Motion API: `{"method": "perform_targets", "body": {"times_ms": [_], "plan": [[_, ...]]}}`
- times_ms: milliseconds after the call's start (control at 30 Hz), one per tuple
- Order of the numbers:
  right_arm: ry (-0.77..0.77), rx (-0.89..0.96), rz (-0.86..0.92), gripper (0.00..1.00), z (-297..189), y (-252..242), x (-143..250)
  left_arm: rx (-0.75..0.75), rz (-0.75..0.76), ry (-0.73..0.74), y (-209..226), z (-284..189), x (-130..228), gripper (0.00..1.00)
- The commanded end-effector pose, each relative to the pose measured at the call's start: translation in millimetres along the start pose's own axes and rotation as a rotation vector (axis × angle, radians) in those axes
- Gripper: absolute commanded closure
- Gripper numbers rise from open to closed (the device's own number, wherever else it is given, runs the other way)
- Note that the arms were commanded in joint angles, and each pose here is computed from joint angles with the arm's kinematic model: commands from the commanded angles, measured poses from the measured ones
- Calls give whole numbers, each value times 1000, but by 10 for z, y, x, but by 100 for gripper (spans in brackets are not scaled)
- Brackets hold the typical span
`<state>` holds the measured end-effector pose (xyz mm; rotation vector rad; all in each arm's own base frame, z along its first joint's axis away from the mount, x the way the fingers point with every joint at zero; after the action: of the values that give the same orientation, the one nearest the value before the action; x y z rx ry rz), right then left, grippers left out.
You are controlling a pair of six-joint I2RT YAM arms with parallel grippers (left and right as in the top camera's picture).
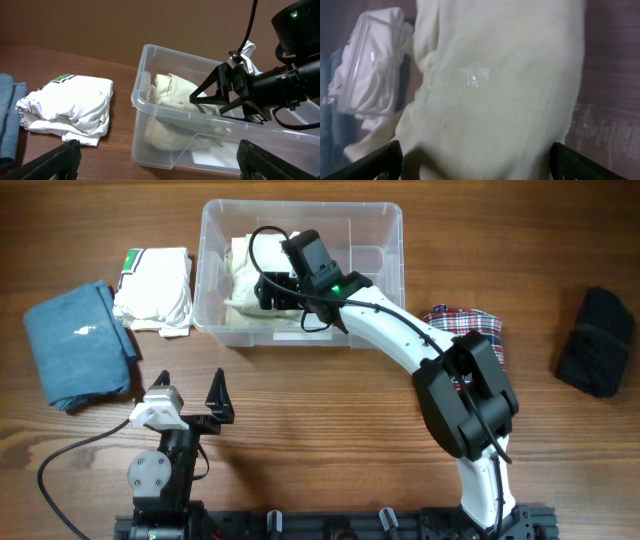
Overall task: Pack container
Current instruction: 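Carry the cream cloth into the bin's left side and release, then move the right gripper to the plaid shirt and grasp it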
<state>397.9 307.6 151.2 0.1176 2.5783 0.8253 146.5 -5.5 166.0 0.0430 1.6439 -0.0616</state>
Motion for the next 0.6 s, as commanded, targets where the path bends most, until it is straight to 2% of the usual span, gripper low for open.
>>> {"method": "perform_targets", "body": {"times_ms": [0, 200, 367, 533, 567], "plan": [[39, -106, -5, 7, -162, 199, -21, -14, -9, 2, 16, 0, 20, 0], [-88, -22, -30, 0, -247, 100, -238, -14, -9, 2, 16, 0, 20, 0], [-205, -38, -95, 0, -659, 35, -659, -14, -9, 2, 16, 0, 20, 0], [-295, -59, -172, 0, -1527, 63, -915, -14, -9, 2, 16, 0, 20, 0], [-335, -41, -277, 0, -1985, 98, -916, -14, -9, 2, 16, 0, 20, 0]]}}
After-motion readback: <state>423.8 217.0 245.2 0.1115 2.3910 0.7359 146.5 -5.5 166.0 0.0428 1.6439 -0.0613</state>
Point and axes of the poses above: each gripper's point midway between its finger pads, its own z axis out along the fingers, its own y axis along the line the jaws close on, x = y × z, the point moved 10 cm from there along -z, back along the fingers, and after that the axes turned 14 degrees about z, right-handed, at the moved point
